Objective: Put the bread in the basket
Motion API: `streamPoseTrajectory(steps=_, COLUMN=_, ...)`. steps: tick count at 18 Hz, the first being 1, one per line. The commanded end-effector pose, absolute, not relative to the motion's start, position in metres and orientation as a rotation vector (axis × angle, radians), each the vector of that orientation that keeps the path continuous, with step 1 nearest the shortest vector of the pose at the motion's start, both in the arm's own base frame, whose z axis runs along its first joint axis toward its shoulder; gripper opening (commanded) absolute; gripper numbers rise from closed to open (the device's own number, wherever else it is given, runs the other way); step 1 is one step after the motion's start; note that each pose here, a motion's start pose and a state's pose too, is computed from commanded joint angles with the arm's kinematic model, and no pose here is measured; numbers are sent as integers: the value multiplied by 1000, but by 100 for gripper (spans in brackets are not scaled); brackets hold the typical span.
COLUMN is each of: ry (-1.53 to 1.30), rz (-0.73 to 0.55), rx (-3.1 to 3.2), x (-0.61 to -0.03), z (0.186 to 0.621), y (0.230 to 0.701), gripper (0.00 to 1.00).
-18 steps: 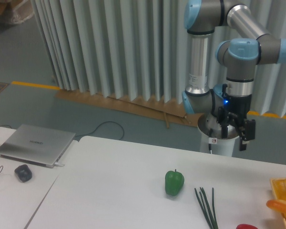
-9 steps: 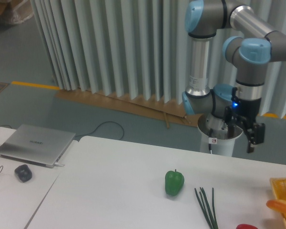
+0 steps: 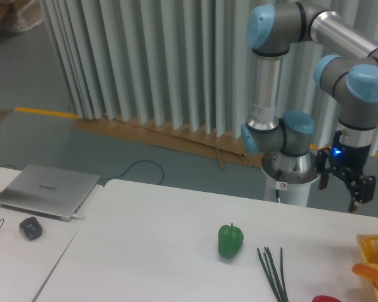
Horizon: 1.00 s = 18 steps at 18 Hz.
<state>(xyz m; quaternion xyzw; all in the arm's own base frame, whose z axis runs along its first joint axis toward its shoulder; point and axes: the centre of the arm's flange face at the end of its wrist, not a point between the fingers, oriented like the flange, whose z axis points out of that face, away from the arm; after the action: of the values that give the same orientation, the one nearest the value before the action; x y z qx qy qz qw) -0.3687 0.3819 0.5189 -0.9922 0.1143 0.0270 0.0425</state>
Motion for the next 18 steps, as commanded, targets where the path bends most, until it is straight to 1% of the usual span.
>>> streamPoseTrajectory(steps=7, ry=334, rz=117, rx=-3066, x=-376, z=515, y=376, gripper=100)
streamPoseTrajectory(steps=18, ry=325, rz=122, rx=-3062, x=-378, z=512, y=374, gripper=100)
